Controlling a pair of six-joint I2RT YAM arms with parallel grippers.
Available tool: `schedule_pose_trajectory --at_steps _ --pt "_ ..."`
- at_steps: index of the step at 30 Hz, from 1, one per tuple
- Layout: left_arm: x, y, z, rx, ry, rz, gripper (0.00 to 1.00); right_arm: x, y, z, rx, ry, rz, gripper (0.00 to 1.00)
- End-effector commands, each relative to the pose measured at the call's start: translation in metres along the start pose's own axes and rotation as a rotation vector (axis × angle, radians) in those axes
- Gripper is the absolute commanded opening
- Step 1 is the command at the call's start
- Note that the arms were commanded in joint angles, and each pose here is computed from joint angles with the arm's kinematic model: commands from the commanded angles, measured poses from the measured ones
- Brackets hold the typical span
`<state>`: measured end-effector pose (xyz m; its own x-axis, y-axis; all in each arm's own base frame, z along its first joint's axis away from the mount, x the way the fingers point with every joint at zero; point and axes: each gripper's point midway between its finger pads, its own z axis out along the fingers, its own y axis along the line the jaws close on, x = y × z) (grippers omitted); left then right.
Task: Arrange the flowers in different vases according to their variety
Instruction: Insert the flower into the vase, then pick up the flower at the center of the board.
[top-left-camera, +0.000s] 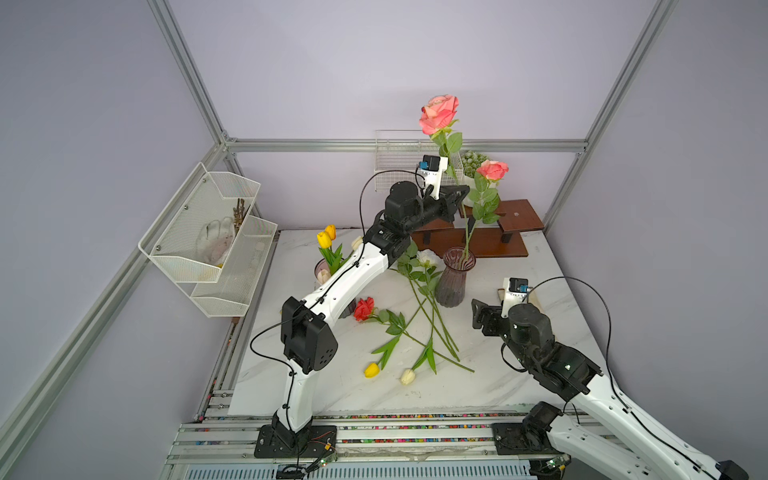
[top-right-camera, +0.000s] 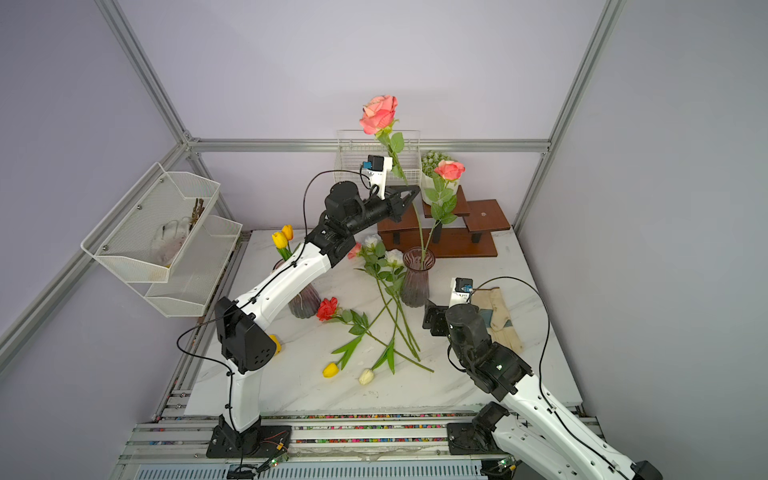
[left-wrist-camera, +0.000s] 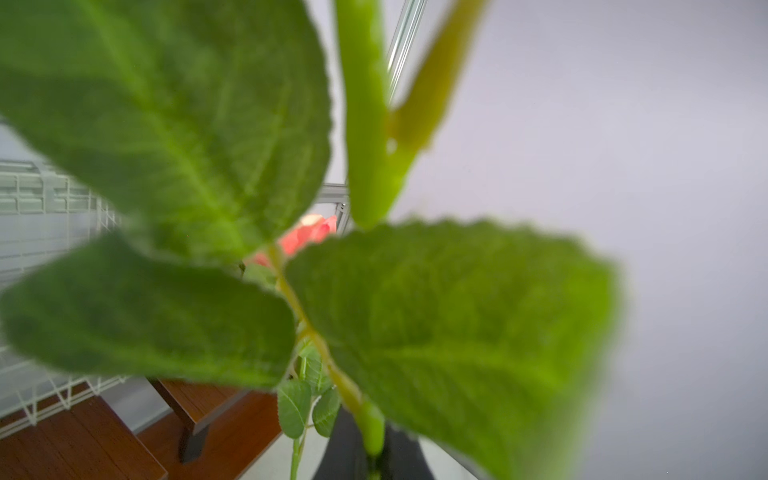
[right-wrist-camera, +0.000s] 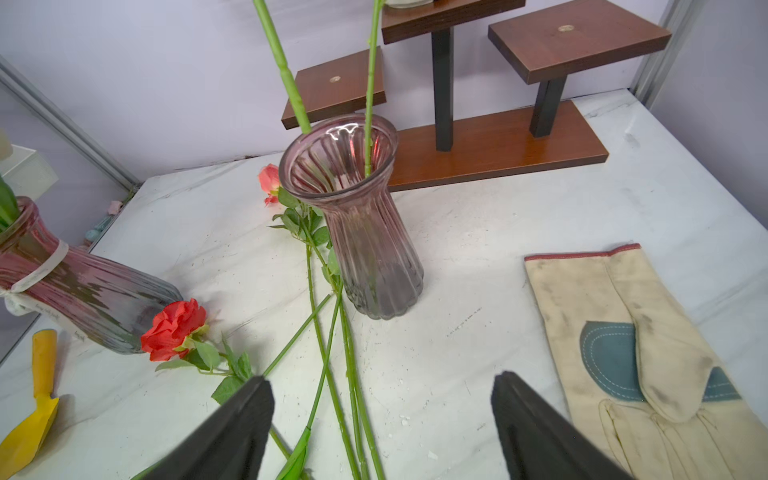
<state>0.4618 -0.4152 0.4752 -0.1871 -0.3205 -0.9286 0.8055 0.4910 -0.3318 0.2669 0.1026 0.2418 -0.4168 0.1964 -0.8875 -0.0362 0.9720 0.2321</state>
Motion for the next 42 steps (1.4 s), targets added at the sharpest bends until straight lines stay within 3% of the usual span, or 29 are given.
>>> schedule_pose_trajectory --at_steps 1,5,12,14,15,18,19,22,27,31,37,42 --pt "-0.009 0.013 0.007 -0.059 -0.03 0.114 0.0 0.007 -0.014 -0.001 0.052 0.009 0.019 0.91" --pt "0.015 0.026 0.013 -0.083 0.008 0.165 0.0 0.014 -0.011 0.002 0.033 0.031 0.02 0.93" --pt "0.094 0.034 0.02 -0.094 0.133 0.22 0.0 0.028 -0.004 0.013 0.007 0.077 0.008 0.95" --pt "0.113 0.034 0.021 -0.083 0.174 0.214 0.12 0.035 0.001 0.018 -0.014 0.102 0.005 0.95" --pt "0.121 0.032 0.021 -0.083 0.199 0.208 0.25 0.039 0.003 0.02 -0.025 0.116 0.005 0.95" --pt "0.127 0.02 0.011 -0.099 0.25 0.205 0.78 0.048 0.011 0.025 -0.06 0.153 0.006 0.95" --pt "0.125 0.014 0.004 -0.119 0.264 0.214 0.87 0.051 0.013 0.026 -0.075 0.162 0.009 0.95" --pt "0.115 0.002 -0.023 -0.166 0.276 0.229 1.0 0.059 0.023 0.028 -0.127 0.196 0.01 0.93" --pt "0.099 -0.007 -0.079 -0.231 0.278 0.197 1.0 0.08 0.049 0.032 -0.268 0.28 0.003 0.89" --pt "0.104 0.0 -0.129 -0.324 0.303 0.177 1.0 0.101 0.063 0.039 -0.332 0.36 0.018 0.82" --pt "0.14 0.023 -0.193 -0.457 0.383 0.13 1.0 0.12 0.067 0.049 -0.336 0.413 0.042 0.74" --pt "0.2 0.045 -0.221 -0.522 0.533 0.07 1.0 0.135 0.069 0.057 -0.335 0.463 0.053 0.68"
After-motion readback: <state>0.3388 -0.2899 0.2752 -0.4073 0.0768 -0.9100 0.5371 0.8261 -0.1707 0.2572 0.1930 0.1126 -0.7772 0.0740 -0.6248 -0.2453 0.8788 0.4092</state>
